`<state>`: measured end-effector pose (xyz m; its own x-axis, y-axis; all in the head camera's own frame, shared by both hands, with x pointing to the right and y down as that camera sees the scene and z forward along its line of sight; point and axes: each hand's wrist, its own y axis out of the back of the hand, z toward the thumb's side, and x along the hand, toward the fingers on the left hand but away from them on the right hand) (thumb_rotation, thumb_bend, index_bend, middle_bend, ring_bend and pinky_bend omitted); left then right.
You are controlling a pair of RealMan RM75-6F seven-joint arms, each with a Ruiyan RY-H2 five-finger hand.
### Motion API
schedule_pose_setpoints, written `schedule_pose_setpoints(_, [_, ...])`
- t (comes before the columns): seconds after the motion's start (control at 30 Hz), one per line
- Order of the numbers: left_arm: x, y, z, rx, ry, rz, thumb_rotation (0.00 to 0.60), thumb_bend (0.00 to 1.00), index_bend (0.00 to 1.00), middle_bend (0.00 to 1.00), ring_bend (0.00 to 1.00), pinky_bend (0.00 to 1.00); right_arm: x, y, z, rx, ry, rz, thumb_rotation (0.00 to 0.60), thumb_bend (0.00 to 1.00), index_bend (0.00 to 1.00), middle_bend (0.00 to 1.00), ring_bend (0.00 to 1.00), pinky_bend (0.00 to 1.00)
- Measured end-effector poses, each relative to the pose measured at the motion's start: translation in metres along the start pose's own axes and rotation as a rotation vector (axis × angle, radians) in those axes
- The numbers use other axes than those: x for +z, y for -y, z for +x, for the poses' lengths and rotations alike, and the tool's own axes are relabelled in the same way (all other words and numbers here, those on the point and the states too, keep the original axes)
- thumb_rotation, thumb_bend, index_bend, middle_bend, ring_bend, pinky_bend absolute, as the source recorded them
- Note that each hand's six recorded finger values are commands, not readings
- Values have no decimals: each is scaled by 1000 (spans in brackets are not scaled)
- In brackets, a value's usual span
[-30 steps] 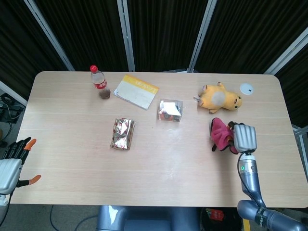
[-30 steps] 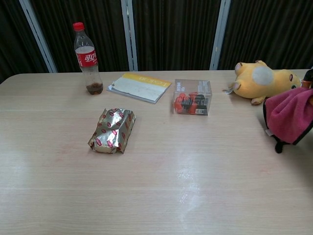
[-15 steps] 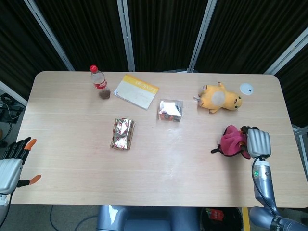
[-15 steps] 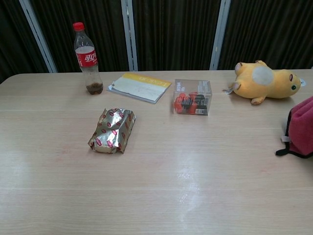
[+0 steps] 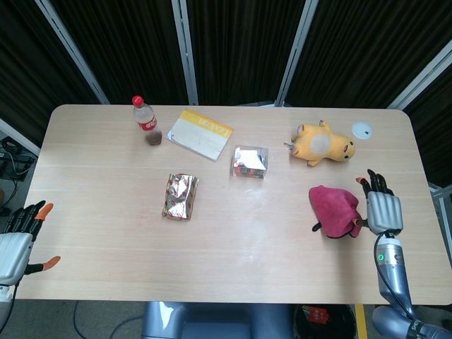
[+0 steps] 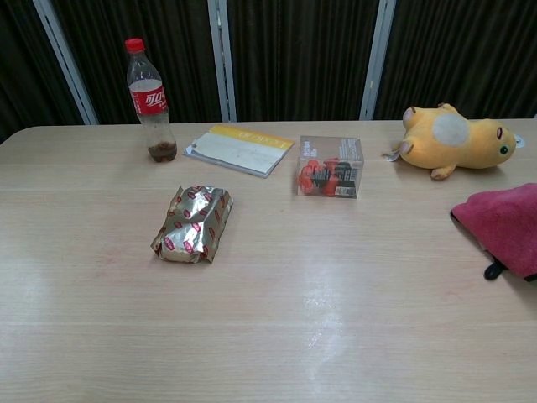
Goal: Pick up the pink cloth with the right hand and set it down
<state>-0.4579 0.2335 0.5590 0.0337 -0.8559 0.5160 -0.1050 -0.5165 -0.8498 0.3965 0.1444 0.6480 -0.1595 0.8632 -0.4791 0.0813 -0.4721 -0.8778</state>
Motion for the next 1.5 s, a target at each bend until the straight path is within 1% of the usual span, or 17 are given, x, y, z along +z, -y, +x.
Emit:
schedule_pose_setpoints(0.1, [0, 0, 0, 0, 1, 0, 600, 0, 0, 0, 0, 0, -6, -5, 2, -4, 13, 11, 600, 4, 71, 0, 0, 187])
schedule_pose_setpoints(0.23, [1, 0, 0, 0, 4, -1, 600, 0, 0, 0, 0, 0, -16, -12, 5, 4, 36, 30, 600, 0, 26, 0, 0, 147])
schedule_pose_setpoints(0.33, [1, 0, 0, 3, 7, -1, 600, 0, 0, 0, 0, 0, -24, -17, 9, 16, 44, 50, 600, 0, 12, 0, 0, 130])
schedule_pose_setpoints(0.5, [2, 0, -1, 6, 10, 0, 600, 0, 0, 0, 0, 0, -30, -20, 18, 77, 24, 56, 600, 0, 8, 0, 0, 123])
schedule_pose_setpoints(0.67, [2, -1, -1, 7, 11, -2, 600, 0, 0, 0, 0, 0, -26, -12, 29, 152, -22, 79, 600, 0, 8, 0, 0, 118])
schedule_pose_setpoints(0.73, [2, -1, -1, 6, 11, -2, 600, 0, 0, 0, 0, 0, -21, -9, 31, 182, -50, 109, 600, 0, 8, 0, 0, 117])
schedule_pose_setpoints(0.87, [1, -1, -1, 5, 9, -4, 600, 0, 0, 0, 0, 0, -9, -7, 32, 217, -91, 172, 600, 0, 9, 0, 0, 116])
schedule_pose_setpoints(1.0, [1, 0, 0, 3, 5, -7, 600, 0, 0, 0, 0, 0, -2, -7, 36, 232, -87, 155, 600, 0, 19, 0, 0, 116])
schedule_pose_setpoints(1.1, [1, -1, 0, 4, 7, -7, 600, 0, 0, 0, 0, 0, -2, -11, 40, 206, -90, 149, 600, 0, 24, 0, 0, 116])
schedule_pose_setpoints(1.23, [1, -1, -1, 8, 8, -8, 600, 0, 0, 0, 0, 0, -5, -21, 49, 133, -106, 120, 600, 0, 20, 0, 0, 116])
schedule_pose_setpoints(1.5, [1, -1, -1, 12, 10, -1, 600, 0, 0, 0, 0, 0, -22, -47, 86, -69, -156, 69, 600, 0, 13, 0, 0, 116])
